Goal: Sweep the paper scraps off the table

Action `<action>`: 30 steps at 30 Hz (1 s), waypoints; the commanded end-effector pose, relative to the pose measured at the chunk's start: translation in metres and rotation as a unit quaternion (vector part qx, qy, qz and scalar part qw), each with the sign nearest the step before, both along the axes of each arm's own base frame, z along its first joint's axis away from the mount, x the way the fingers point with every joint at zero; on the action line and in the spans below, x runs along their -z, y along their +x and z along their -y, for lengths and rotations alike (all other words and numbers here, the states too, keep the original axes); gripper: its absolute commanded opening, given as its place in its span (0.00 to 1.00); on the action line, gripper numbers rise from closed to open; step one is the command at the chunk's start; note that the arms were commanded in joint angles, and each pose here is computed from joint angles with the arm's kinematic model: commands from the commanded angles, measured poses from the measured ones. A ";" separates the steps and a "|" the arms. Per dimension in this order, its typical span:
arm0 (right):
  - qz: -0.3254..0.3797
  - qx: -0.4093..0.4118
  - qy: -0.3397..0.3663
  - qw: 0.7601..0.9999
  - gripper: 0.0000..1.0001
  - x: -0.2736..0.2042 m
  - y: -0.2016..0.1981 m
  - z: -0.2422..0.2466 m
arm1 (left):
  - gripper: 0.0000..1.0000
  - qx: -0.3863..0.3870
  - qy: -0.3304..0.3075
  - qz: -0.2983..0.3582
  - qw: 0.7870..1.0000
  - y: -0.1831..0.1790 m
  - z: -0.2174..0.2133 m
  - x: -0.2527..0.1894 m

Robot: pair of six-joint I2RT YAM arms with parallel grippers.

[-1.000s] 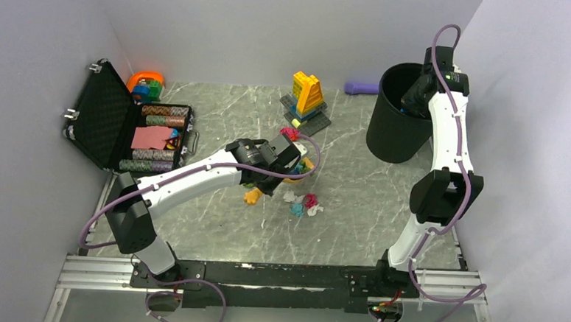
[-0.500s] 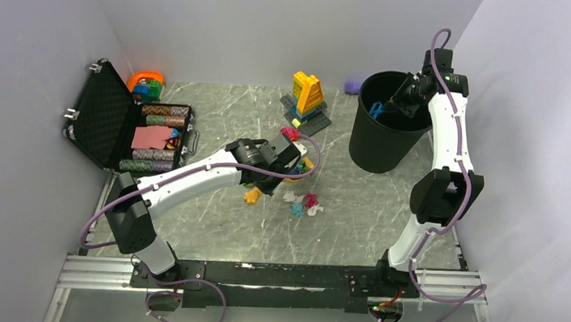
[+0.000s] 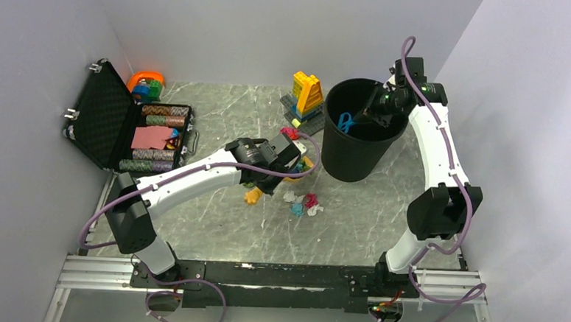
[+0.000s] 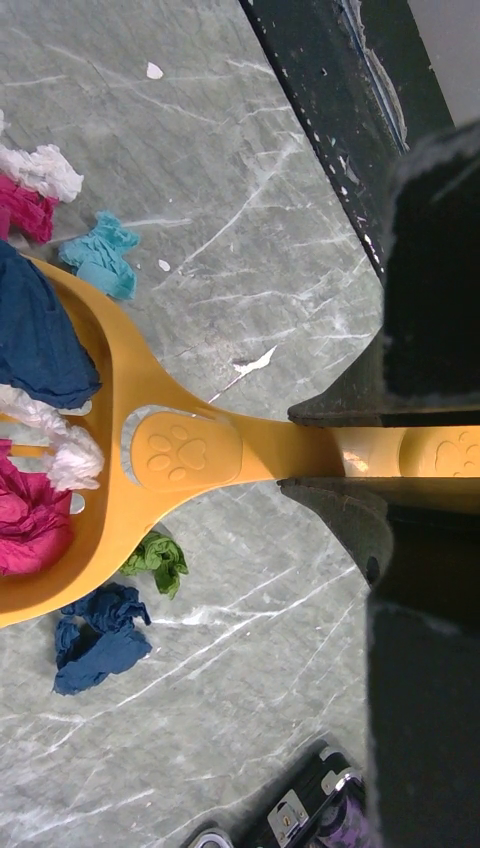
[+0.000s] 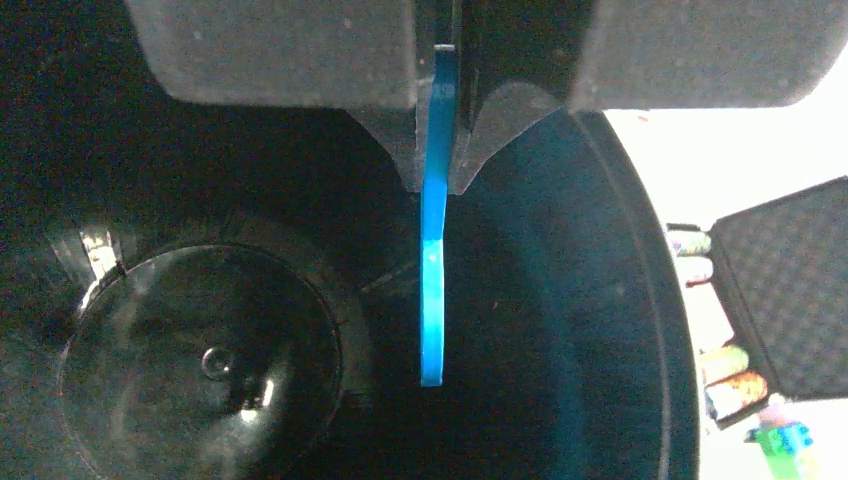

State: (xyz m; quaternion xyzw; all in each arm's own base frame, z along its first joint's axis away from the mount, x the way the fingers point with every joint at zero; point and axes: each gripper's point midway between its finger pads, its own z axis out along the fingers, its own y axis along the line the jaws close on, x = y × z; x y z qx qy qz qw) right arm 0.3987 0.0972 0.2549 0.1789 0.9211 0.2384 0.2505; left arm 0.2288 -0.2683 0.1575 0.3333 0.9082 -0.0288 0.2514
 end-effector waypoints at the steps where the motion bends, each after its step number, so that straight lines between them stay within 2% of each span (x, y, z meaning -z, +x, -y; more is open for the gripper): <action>1: 0.048 -0.014 0.015 0.999 0.00 -0.036 -0.013 -0.013 | 0.00 -0.010 -0.029 0.021 0.999 0.007 0.008 -0.024; 8: 0.120 0.052 -0.089 0.987 0.00 -0.088 -0.016 0.031 | 0.00 -0.017 -0.029 0.025 0.999 0.006 0.004 -0.035; 12: 0.208 0.023 -0.094 0.973 0.00 -0.121 -0.029 0.027 | 0.00 -0.025 -0.035 0.033 0.999 0.005 -0.002 -0.049; 16: 0.307 -0.006 -0.080 0.948 0.00 -0.155 -0.056 0.019 | 0.00 -0.019 -0.067 0.048 0.996 0.004 0.002 -0.074; 21: 0.444 -0.004 -0.085 0.892 0.00 -0.201 -0.107 0.024 | 0.00 -0.009 -0.093 0.065 0.993 0.007 0.007 -0.107; 24: 0.481 0.008 -0.092 0.872 0.00 -0.214 -0.128 0.030 | 0.00 -0.005 -0.097 0.073 0.993 0.010 0.010 -0.122; 30: 0.511 0.046 -0.100 0.853 0.00 -0.222 -0.153 0.044 | 0.00 0.015 -0.116 0.095 0.989 0.018 0.023 -0.158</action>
